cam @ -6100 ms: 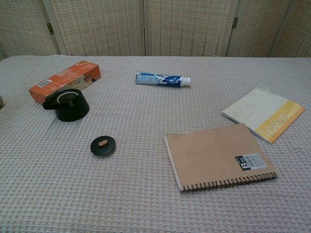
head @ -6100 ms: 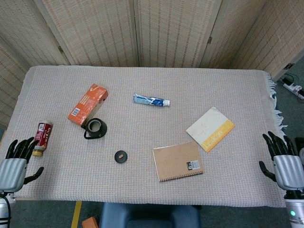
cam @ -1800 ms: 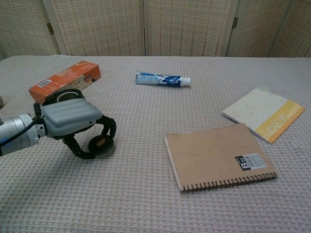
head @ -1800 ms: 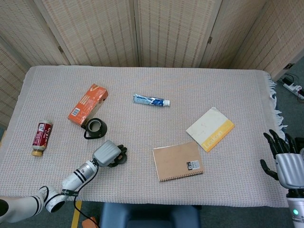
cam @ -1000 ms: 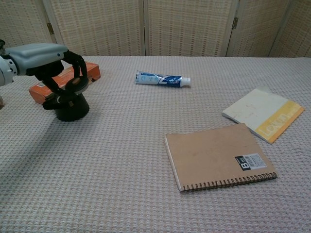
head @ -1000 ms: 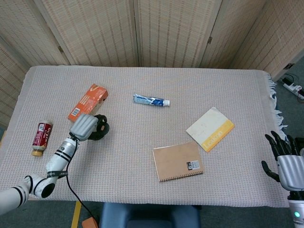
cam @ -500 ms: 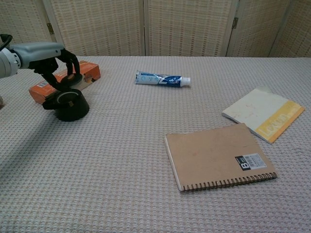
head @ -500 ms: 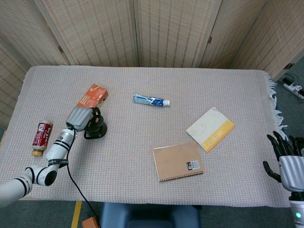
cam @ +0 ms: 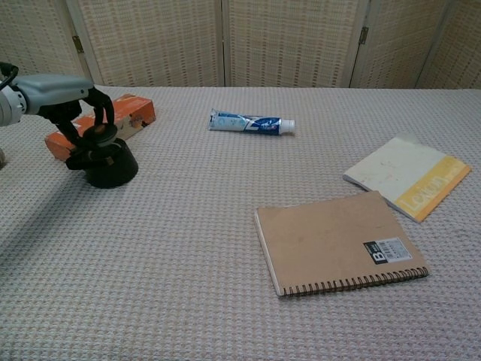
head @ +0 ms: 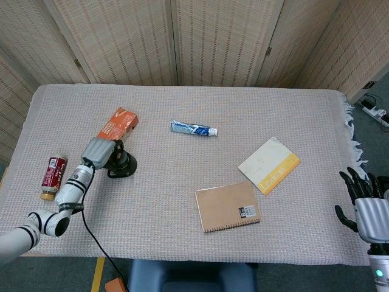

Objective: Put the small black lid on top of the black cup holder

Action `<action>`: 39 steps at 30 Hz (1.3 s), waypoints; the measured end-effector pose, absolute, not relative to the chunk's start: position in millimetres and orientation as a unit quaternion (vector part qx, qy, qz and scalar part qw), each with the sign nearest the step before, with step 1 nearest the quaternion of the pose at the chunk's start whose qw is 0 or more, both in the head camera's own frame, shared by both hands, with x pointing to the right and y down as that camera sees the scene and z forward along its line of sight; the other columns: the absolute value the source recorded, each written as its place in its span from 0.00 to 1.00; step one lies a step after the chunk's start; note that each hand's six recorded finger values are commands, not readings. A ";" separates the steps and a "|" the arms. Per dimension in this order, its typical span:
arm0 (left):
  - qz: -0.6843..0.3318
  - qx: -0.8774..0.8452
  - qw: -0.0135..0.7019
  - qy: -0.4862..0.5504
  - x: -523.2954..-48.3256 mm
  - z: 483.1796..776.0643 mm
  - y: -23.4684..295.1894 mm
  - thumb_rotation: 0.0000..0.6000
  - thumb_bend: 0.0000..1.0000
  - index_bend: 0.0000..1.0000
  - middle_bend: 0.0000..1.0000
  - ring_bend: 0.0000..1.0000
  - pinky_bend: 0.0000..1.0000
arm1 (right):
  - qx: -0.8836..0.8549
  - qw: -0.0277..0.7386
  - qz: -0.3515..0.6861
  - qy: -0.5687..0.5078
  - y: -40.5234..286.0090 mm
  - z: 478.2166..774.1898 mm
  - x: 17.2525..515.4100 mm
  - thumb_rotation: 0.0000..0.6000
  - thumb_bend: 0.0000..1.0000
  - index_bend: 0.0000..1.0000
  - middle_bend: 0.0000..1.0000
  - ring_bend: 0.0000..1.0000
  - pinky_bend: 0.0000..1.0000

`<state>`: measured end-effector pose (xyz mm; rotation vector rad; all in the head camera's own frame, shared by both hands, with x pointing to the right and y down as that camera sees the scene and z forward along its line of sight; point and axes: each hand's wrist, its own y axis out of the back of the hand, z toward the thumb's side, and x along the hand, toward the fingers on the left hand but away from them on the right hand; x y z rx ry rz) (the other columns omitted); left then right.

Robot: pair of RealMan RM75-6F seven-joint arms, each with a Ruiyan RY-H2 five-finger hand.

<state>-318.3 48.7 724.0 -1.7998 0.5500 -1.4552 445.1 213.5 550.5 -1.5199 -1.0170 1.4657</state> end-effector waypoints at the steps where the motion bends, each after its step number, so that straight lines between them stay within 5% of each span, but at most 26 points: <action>1: -0.568 -0.702 0.372 0.214 -318.4 724.4 48.6 1.00 0.22 0.50 0.47 0.83 0.83 | -0.597 0.388 0.577 -0.400 213.6 550.6 445.2 1.00 0.37 0.09 0.09 0.18 0.00; 23: -0.581 -0.700 0.364 0.199 -317.9 732.0 45.2 1.00 0.22 0.46 0.45 0.82 0.83 | -0.590 0.384 0.583 -0.405 214.0 551.9 451.4 1.00 0.37 0.09 0.09 0.18 0.00; 39: -0.588 -0.697 0.361 0.196 -317.9 730.9 45.1 1.00 0.21 0.34 0.40 0.81 0.83 | -0.589 0.387 0.577 -0.413 212.2 549.0 452.7 1.00 0.37 0.09 0.10 0.21 0.04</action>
